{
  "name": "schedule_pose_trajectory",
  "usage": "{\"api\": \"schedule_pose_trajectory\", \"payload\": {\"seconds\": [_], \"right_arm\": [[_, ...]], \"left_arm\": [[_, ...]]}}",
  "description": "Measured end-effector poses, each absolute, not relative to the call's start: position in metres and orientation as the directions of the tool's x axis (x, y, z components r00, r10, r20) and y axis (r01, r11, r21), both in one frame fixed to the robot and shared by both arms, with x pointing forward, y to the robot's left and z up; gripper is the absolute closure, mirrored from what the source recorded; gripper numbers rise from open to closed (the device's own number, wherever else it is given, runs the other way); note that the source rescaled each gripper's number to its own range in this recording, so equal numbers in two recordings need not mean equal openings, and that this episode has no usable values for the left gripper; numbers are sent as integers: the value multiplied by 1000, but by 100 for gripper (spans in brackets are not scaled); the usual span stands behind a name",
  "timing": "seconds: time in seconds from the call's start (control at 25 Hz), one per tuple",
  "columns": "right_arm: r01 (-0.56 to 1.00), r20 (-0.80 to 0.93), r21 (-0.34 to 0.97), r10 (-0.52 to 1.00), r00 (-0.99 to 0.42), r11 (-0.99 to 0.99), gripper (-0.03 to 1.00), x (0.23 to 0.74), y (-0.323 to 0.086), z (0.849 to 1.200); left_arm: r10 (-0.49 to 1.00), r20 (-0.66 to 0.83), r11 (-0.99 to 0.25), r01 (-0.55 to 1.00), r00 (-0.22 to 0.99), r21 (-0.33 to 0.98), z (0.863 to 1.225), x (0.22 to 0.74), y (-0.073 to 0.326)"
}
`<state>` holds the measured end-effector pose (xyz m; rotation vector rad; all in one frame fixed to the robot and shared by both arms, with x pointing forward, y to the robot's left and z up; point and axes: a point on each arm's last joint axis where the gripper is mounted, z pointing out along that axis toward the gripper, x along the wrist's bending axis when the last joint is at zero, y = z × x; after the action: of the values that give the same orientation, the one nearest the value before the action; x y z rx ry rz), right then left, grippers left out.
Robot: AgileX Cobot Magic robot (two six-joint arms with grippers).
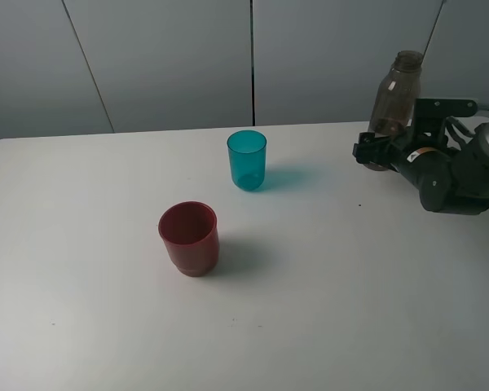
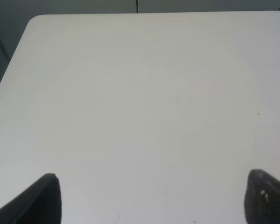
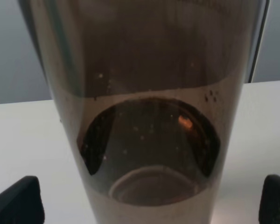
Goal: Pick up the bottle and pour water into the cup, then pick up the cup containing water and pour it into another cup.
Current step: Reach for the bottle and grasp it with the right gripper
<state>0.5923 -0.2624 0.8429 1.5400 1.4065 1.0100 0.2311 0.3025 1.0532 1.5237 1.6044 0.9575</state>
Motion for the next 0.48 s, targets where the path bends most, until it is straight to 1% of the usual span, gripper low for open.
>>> {"api": "schedule_pose_trajectory", "payload": {"seconds": [0.48], "right_arm": [[318,50,946,997,55,-65,-3,613,-259,847]], "left_arm": [[999,-6,28,469,-48,883,1053,231,303]]}}
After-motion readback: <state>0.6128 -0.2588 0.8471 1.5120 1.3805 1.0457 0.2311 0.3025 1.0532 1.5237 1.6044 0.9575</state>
